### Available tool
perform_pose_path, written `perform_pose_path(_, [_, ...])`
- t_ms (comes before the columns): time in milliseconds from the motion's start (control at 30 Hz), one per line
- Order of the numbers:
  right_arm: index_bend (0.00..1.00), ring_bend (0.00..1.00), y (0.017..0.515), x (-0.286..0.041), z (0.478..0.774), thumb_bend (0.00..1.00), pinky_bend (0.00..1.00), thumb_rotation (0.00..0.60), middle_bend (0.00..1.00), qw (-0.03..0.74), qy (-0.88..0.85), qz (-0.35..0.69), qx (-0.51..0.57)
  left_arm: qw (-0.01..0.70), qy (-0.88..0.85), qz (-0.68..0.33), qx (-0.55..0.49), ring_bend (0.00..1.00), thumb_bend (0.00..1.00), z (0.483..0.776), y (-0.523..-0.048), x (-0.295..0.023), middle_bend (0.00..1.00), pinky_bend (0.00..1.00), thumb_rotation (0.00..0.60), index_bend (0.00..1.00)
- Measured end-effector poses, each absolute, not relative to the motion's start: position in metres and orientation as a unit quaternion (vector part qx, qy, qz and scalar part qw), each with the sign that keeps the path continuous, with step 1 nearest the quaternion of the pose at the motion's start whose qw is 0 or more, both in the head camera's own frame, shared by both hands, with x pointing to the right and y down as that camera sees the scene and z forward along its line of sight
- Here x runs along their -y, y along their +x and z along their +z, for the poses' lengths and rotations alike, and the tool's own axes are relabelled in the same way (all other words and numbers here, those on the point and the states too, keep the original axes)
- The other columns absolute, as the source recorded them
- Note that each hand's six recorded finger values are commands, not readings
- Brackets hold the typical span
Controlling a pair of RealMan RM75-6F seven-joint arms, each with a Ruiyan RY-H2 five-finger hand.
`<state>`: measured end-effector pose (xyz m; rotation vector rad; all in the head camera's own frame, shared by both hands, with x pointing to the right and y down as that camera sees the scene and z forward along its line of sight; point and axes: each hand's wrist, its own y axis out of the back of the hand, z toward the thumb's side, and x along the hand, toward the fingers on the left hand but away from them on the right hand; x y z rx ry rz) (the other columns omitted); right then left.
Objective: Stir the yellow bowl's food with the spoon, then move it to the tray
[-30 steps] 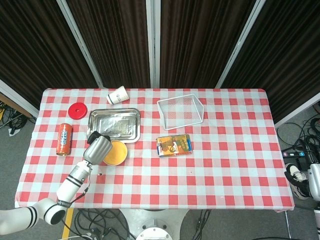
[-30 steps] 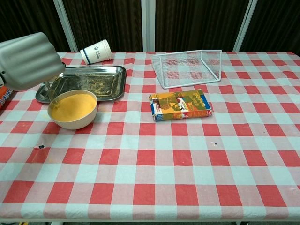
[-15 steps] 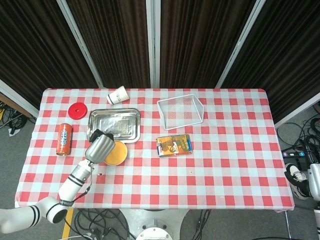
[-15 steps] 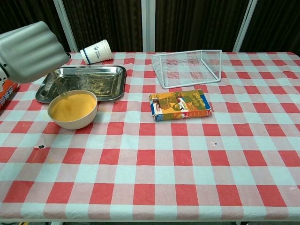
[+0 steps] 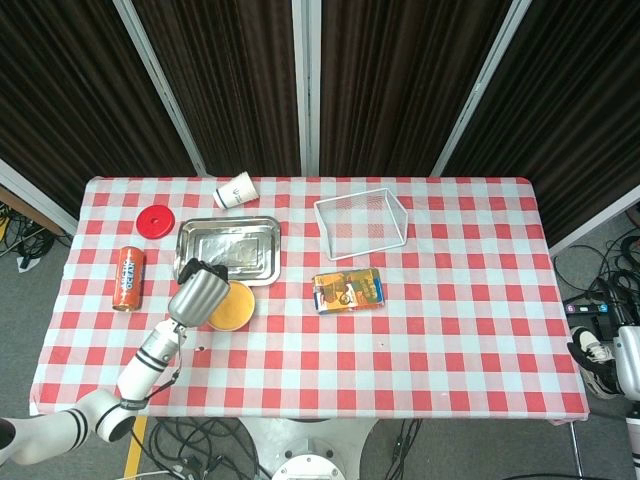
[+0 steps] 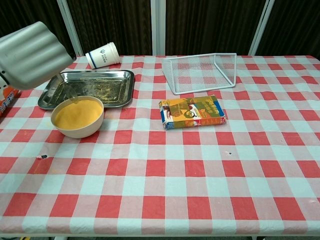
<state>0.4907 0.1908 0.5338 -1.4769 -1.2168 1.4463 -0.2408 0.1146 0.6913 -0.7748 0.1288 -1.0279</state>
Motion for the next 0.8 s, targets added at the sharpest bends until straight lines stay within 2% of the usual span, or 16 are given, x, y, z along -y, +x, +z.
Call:
perform_pose_path(67, [0.06,0.10,0.491,-0.191,0.534,0.11,0.25,0.600,0.24,0.363,-0.574,0.562,0.472,0.796,-0.359,-0.484,-0.057,0.89,0.41,0.693,-0.243,-0.114,0.94,0.92,0.600,0.77])
perform_pose_path(467, [0.06,0.10,0.491,-0.190,0.535,0.11,0.25,0.600,0.24,0.361,-0.574,0.564,0.471,0.755,-0.420,-0.491,-0.114,0.89,0.41,0.685,-0.241,-0.104,0.94,0.92,0.600,0.74])
perform_pose_path(667, [0.06,0.10,0.492,-0.189,0.536,0.11,0.25,0.600,0.24,0.359,-0.574,0.566,0.470,0.692,-0.479,-0.511,-0.172,0.89,0.41,0.681,-0.247,-0.086,0.93,0.92,0.600,0.74])
perform_pose_path(800, [0.06,0.10,0.492,-0.188,0.538,0.11,0.25,0.600,0.24,0.356,-0.575,0.567,0.469,0.621,-0.535,-0.531,-0.216,0.89,0.41,0.685,-0.253,-0.071,0.93,0.92,0.600,0.72])
